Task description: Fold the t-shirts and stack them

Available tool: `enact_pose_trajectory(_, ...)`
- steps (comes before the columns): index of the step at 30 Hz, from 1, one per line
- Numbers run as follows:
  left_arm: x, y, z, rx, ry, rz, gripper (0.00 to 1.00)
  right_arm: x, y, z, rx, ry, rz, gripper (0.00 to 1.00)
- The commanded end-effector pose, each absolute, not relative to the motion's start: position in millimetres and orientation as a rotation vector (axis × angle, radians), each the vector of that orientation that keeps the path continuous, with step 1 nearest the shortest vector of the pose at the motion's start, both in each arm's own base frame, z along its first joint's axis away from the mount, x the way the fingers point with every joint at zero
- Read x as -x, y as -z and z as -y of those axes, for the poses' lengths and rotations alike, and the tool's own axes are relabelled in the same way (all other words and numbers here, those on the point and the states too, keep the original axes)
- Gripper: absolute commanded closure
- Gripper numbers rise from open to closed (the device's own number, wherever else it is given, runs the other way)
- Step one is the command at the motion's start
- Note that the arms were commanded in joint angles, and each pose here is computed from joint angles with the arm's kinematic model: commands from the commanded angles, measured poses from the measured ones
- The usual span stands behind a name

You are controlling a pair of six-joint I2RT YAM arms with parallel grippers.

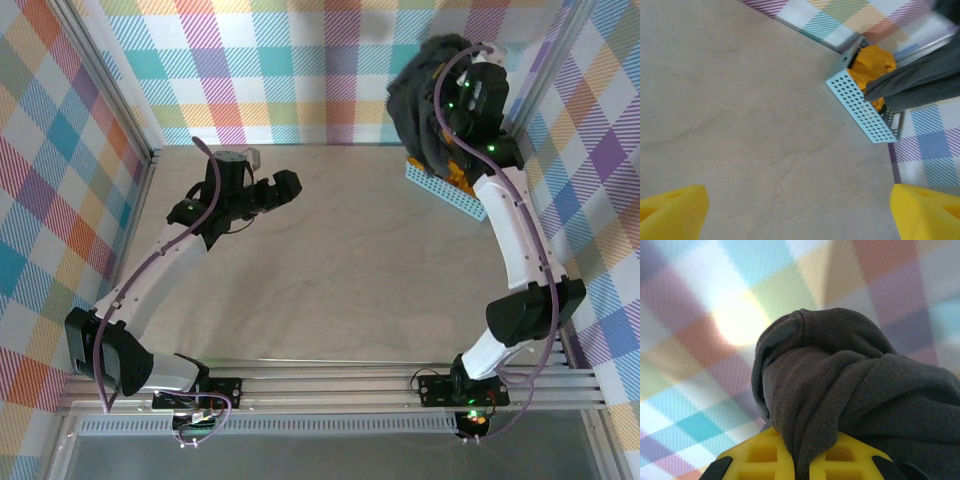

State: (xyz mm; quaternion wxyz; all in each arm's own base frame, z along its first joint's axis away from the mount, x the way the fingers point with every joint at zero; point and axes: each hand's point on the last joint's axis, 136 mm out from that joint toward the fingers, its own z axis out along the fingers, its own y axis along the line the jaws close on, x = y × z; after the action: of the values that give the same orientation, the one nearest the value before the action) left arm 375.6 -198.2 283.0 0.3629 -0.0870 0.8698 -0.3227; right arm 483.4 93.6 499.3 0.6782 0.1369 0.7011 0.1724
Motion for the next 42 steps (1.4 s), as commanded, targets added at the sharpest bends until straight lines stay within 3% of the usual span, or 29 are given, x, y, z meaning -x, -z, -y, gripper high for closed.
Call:
enact_pose_trajectory(1,-378,-282,178,0.308,0.681,-2.239,0.06,-445,-542,-141,-0.106,-0.373,-1.493,1.00)
enact_pose_trajectory(6,-372,-287,129,0.442,0.388,-2.216,0.05,-408,-467,-252,0.163,-0.450,-1.661,1.00)
enact_pose_trajectory(10,-359,-290,99,0.490,0.237,-2.200,0.04,-379,-346,-296,0.200,-0.569,-1.958,0.97)
enact_pose_trajectory(13,-351,-280,98,0.451,0.224,-2.248,0.04,-359,-251,-284,0.090,-0.575,-2.217,0.62)
enact_pose_trajectory(16,-344,-259,106,0.409,0.239,-2.342,0.04,-341,-192,-260,0.030,-0.527,-2.380,0.41)
enact_pose_trajectory(17,-342,-250,110,0.393,0.254,-2.380,0.05,-338,-181,-247,-0.030,-0.522,-2.424,0.38)
enact_pose_trajectory(22,-343,-210,144,0.268,0.367,-2.539,0.16,-345,-153,-196,-0.272,-0.525,-2.522,0.38)
enact_pose_trajectory(26,-353,-173,155,0.165,0.286,-2.661,0.22,-363,-140,-189,-0.348,-0.589,-2.584,0.40)
enact_pose_trajectory(38,-418,-86,152,-0.055,-0.090,-2.814,0.15,-447,-85,-242,-0.331,-0.780,-2.752,0.45)
enact_pose_trajectory(40,-424,-74,139,-0.053,-0.229,-2.812,0.22,-461,-78,-249,-0.293,-0.784,-2.758,0.44)
enact_pose_trajectory(42,-430,-64,126,-0.033,-0.302,-2.803,0.40,-471,-69,-257,-0.271,-0.810,-2.772,0.45)
